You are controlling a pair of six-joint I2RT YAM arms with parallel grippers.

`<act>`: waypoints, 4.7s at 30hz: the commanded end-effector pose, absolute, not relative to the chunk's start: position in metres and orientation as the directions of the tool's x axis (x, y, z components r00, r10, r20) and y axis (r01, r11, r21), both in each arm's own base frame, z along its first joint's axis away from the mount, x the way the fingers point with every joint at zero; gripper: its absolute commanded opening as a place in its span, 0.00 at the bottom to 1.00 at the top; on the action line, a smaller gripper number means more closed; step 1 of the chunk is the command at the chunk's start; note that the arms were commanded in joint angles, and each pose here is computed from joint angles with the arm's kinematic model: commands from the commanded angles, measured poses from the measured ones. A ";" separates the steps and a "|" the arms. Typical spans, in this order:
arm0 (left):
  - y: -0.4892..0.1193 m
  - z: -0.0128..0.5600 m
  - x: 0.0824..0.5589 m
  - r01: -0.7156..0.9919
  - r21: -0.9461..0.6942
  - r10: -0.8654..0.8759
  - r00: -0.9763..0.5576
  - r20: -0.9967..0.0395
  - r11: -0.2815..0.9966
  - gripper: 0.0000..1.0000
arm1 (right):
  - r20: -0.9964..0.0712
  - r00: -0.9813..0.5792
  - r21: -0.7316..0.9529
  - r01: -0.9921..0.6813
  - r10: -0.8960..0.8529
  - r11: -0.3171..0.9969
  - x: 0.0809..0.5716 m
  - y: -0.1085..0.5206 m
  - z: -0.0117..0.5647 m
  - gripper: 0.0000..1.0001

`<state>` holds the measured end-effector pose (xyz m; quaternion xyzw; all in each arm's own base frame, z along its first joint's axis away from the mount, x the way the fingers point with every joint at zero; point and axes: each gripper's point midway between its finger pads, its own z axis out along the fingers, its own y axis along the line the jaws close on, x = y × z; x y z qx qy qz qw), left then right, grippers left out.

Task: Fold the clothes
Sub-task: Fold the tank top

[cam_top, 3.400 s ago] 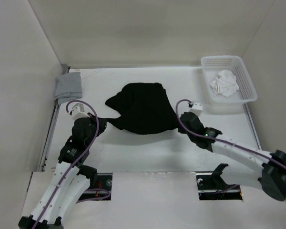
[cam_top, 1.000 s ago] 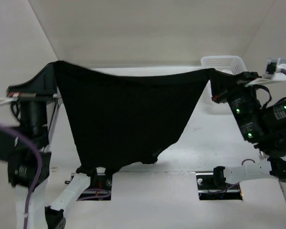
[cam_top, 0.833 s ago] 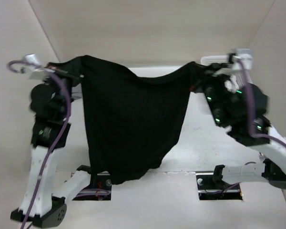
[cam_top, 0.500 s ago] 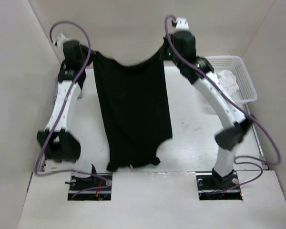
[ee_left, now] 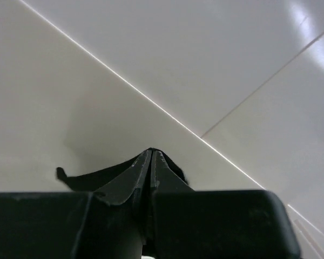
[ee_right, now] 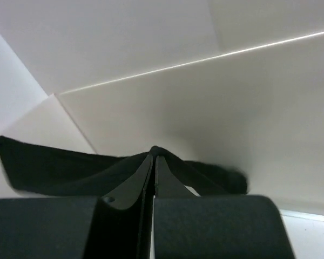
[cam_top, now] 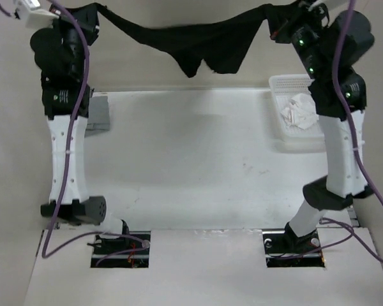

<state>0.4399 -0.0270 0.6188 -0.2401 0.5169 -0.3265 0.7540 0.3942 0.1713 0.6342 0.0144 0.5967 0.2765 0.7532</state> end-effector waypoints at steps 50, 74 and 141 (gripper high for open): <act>-0.050 0.264 0.250 -0.111 -0.731 -0.739 -0.113 -0.664 0.673 0.02 | -0.669 -0.633 0.566 -0.092 0.390 0.820 0.140 0.178 0.181 0.00; -0.139 0.226 0.576 -0.165 -0.626 -0.644 -0.292 -0.708 0.763 0.03 | -0.704 -0.528 0.492 0.120 0.475 0.862 0.443 0.128 0.183 0.01; -0.176 0.080 0.667 0.035 -0.306 -0.240 -0.540 -0.807 0.951 0.00 | -0.636 -0.574 0.422 0.300 0.515 0.855 0.503 0.097 0.106 0.00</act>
